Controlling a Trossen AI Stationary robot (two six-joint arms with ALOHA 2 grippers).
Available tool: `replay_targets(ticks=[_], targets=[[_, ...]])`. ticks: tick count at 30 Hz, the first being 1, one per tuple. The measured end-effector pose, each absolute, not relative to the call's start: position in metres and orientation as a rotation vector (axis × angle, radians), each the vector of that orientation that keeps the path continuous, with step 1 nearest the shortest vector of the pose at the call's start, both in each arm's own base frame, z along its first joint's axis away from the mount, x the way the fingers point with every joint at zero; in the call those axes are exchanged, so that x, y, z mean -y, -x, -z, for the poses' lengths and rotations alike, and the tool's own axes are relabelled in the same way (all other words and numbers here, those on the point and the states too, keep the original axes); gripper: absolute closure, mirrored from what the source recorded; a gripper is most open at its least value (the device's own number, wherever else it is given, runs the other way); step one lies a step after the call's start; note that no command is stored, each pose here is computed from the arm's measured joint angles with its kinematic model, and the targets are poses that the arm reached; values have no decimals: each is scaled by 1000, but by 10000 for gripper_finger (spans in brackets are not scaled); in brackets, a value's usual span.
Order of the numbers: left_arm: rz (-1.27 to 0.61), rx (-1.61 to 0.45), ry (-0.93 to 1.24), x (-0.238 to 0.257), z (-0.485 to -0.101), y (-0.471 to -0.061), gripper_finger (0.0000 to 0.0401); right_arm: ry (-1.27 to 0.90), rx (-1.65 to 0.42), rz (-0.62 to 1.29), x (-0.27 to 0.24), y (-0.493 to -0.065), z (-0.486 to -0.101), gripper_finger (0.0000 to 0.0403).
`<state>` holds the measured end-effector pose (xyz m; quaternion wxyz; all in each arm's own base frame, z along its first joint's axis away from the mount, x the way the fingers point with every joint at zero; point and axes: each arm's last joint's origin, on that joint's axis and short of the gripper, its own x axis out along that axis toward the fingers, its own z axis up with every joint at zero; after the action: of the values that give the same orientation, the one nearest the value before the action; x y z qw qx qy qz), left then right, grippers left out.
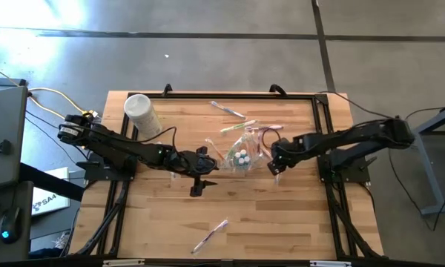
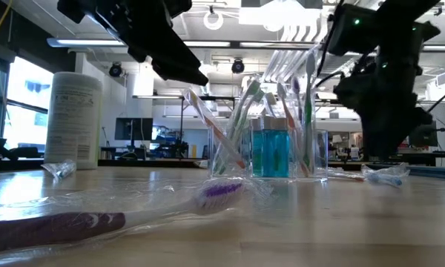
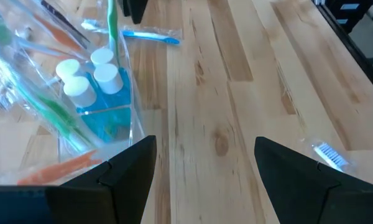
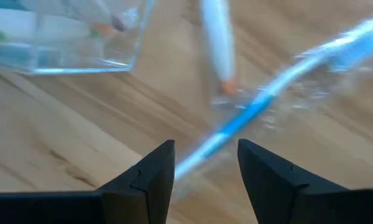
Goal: Pick & Place toothbrushing station
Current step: Put the blue toothbrush into the transparent organizer
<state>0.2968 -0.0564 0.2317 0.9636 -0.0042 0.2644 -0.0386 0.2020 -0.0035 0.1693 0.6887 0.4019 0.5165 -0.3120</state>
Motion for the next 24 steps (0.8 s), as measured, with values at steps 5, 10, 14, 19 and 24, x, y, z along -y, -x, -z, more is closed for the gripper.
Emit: replay_targets(ticks=[5,10,14,19,24], targets=[[83,-559,7,56,-230,-296,134,-934,-1239,778,3,-210,-148,238],[87,-579,5,56,-228,-295,134,-920,-1319,859,4,-209,-135,244],[88,-577,6,56,-228,-295,134,-920,-1327,856,7,-212,-131,243],[88,-577,6,56,-228,-295,134,-871,-1344,906,11,-208,-131,254],[88,-580,5,56,-228,-295,134,-777,-1365,931,13,-204,-130,303]])
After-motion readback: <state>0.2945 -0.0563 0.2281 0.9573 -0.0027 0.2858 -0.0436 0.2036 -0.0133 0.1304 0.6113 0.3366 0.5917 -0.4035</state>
